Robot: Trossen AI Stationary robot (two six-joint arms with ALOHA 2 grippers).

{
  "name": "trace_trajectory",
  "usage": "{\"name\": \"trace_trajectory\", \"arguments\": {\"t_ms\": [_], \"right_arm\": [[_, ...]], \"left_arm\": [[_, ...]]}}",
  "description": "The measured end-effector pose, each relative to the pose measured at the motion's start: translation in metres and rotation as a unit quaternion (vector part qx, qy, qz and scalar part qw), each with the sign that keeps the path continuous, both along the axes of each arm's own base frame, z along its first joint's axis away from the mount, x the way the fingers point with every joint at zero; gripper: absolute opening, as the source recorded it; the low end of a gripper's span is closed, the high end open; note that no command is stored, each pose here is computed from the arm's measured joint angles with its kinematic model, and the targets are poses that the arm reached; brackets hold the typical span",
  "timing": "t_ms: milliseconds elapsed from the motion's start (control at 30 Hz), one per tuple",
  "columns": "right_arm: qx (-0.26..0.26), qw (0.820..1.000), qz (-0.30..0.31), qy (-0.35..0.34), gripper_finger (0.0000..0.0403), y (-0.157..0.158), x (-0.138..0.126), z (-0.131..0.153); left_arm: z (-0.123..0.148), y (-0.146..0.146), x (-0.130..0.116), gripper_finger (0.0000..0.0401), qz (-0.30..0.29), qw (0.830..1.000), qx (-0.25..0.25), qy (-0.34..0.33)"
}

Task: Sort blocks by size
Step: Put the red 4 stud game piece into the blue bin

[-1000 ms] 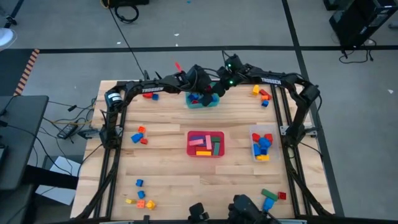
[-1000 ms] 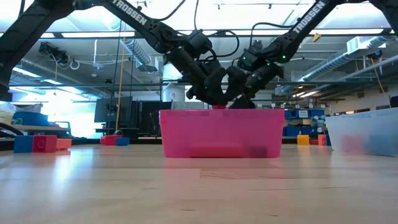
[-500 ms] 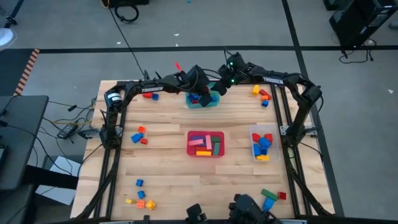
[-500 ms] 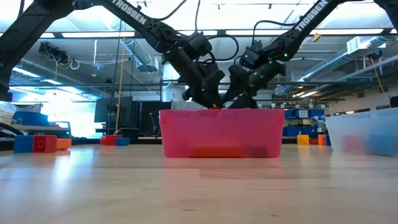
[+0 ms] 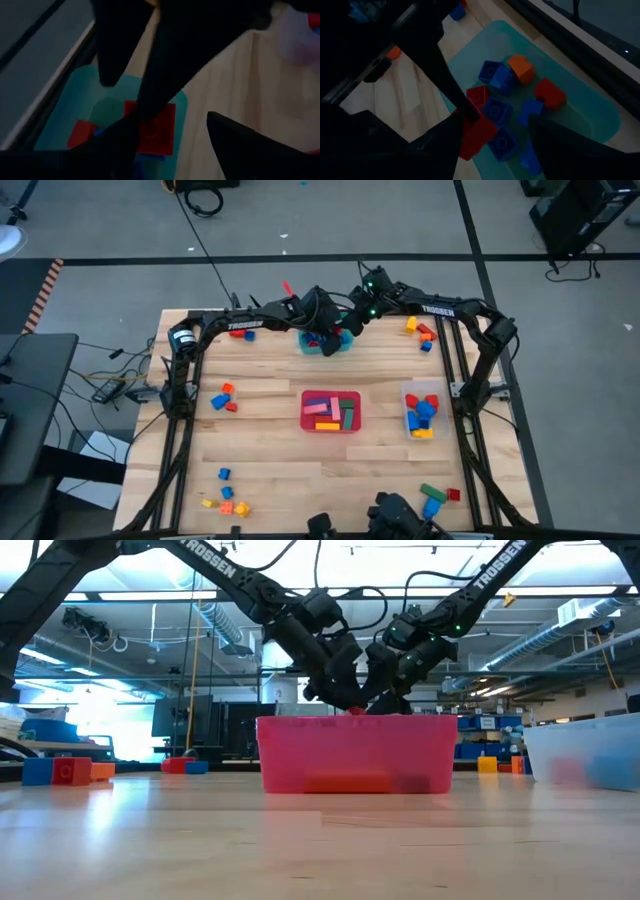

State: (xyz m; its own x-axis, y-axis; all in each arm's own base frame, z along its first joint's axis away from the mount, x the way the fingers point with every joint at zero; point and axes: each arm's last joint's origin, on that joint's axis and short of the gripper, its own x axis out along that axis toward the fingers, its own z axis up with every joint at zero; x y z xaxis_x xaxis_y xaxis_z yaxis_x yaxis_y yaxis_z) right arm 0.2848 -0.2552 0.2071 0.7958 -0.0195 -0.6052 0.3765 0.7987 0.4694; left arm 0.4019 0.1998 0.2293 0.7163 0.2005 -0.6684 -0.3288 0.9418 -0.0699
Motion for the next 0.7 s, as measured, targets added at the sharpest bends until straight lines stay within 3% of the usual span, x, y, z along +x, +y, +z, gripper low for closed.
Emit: {"name": "trace_trajectory", "arguments": {"t_ms": [100, 367, 533, 700], "right_arm": [[0.0, 1.0, -0.003, 0.0, 0.0237, -0.002, -0.002, 0.0], [0.007, 1.0, -0.003, -0.007, 0.0237, -0.007, -0.008, 0.0], [0.003, 1.0, -0.001, -0.002, 0.0237, -0.01, -0.011, -0.001], [-0.001, 1.0, 0.006, 0.003, 0.0237, -0.01, -0.013, -0.002]], "left_arm": [[-0.001, 0.0, -0.001, 0.0241, 0.034, 0.999, -0.019, 0.001], [-0.001, 0.002, -0.002, 0.0241, 0.054, 0.998, 0.017, 0.021], [-0.002, 0.004, -0.003, 0.0241, 0.105, 0.994, 0.007, 0.02], [-0.008, 0.006, -0.012, 0.0257, 0.122, 0.99, -0.006, 0.066]]}}
